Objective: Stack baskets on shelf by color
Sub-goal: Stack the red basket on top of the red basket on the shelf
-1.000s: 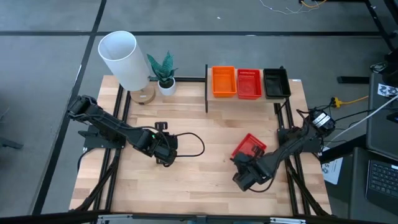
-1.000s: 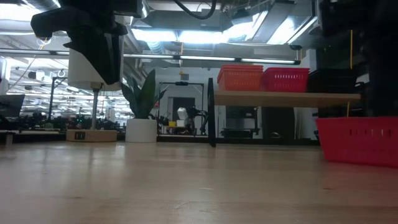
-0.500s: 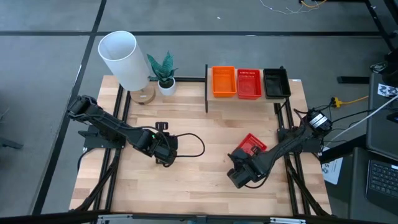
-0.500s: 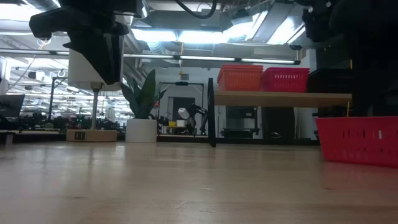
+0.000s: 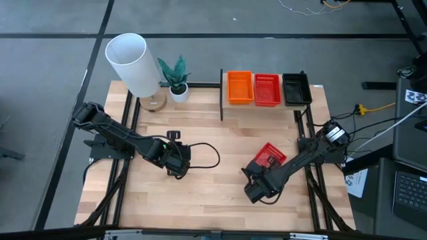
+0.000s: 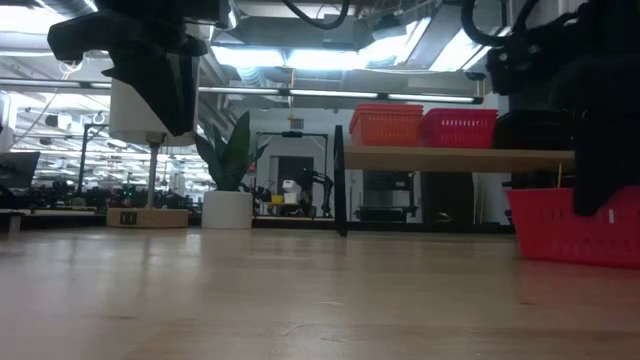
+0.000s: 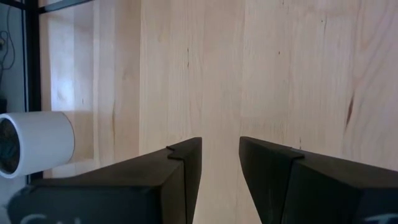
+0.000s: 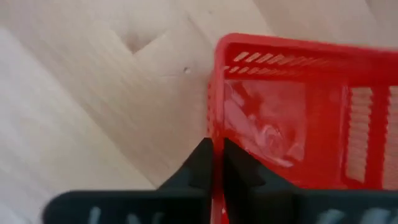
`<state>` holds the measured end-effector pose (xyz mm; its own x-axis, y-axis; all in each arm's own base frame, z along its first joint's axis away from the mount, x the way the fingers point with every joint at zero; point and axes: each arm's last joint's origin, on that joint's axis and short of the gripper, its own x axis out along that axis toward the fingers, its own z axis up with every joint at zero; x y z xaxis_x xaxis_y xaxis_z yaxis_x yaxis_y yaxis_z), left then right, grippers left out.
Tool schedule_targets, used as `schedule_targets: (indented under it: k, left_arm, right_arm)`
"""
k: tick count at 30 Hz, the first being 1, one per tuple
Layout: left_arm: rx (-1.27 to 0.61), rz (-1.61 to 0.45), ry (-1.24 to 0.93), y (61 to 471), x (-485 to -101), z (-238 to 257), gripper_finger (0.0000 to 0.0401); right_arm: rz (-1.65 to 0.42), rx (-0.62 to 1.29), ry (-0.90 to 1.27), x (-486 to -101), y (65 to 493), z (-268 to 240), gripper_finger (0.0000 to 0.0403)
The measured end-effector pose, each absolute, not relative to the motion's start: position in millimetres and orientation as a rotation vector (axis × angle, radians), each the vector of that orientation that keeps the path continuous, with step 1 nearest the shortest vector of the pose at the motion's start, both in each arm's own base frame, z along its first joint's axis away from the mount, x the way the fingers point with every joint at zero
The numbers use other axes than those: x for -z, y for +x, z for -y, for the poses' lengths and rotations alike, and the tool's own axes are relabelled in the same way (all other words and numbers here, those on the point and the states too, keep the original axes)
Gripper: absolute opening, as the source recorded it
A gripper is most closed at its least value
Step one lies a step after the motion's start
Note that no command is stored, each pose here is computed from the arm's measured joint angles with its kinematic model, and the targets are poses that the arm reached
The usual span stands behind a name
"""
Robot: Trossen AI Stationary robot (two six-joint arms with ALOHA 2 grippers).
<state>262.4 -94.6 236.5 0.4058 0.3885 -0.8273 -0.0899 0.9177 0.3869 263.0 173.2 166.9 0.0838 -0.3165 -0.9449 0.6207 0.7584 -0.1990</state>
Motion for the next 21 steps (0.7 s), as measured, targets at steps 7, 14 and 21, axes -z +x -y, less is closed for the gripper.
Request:
schedule_targets:
  k: [7, 14, 21]
  left_arm:
    - [-0.308, -1.116, 0.302, 262, -237, 95, 0.0101]
    - [-0.308, -1.116, 0.302, 262, -237, 95, 0.0101]
    - [-0.308, -1.116, 0.300, 262, -237, 95, 0.0101]
  right_arm:
    - [-1.361, 0.588, 0.239, -183, 261, -175, 0.0006]
    - [-1.286, 0.384, 0.296, -257, 263, -199, 0.0003]
    - [-1.157, 0.473, -0.002, -323, 244, -195, 0.0002]
